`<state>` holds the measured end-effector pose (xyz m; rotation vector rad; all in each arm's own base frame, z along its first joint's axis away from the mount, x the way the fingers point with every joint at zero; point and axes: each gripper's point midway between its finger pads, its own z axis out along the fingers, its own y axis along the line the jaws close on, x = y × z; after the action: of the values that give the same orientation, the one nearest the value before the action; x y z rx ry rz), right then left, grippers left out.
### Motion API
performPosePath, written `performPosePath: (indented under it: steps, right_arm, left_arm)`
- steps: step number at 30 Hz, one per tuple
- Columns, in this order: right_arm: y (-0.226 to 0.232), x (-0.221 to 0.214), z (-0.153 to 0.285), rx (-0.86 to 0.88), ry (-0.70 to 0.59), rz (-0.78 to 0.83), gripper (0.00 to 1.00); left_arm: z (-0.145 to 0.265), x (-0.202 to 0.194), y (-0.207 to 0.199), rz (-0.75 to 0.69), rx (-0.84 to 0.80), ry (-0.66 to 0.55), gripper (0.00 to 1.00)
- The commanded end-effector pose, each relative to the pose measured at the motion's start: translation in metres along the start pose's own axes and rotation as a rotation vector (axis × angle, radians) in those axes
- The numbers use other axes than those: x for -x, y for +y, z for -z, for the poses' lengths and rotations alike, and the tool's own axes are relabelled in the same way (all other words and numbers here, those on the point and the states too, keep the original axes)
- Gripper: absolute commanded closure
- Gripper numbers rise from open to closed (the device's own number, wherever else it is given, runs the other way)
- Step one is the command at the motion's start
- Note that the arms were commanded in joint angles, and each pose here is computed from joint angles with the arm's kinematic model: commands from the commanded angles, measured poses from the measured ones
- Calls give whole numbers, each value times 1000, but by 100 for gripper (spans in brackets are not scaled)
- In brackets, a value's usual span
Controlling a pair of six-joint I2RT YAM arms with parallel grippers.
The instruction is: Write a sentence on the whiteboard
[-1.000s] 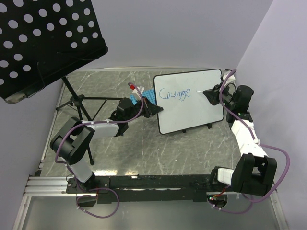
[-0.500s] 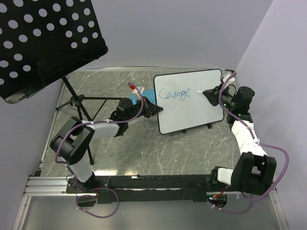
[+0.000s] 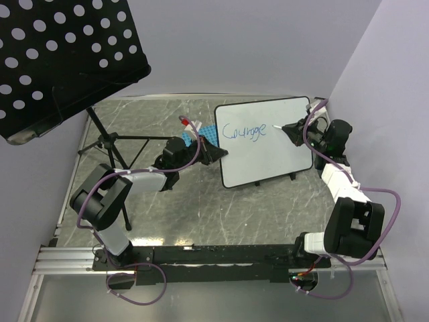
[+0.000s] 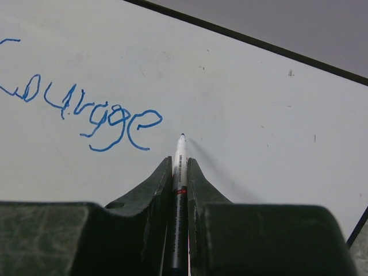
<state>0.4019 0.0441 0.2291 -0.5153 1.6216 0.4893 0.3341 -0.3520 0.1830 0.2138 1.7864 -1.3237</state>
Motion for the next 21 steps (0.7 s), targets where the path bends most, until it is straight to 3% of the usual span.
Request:
performPosePath:
  steps: [1,21]
  right_arm:
    - [-7,22,-5,1,-75,67,100]
    - [-5,1,-10,15,-30,52,100]
  left_arm:
    - [-4,7,-16,-108,-66,-10,99]
    - [-4,8,-17,-110,-70,-15,99]
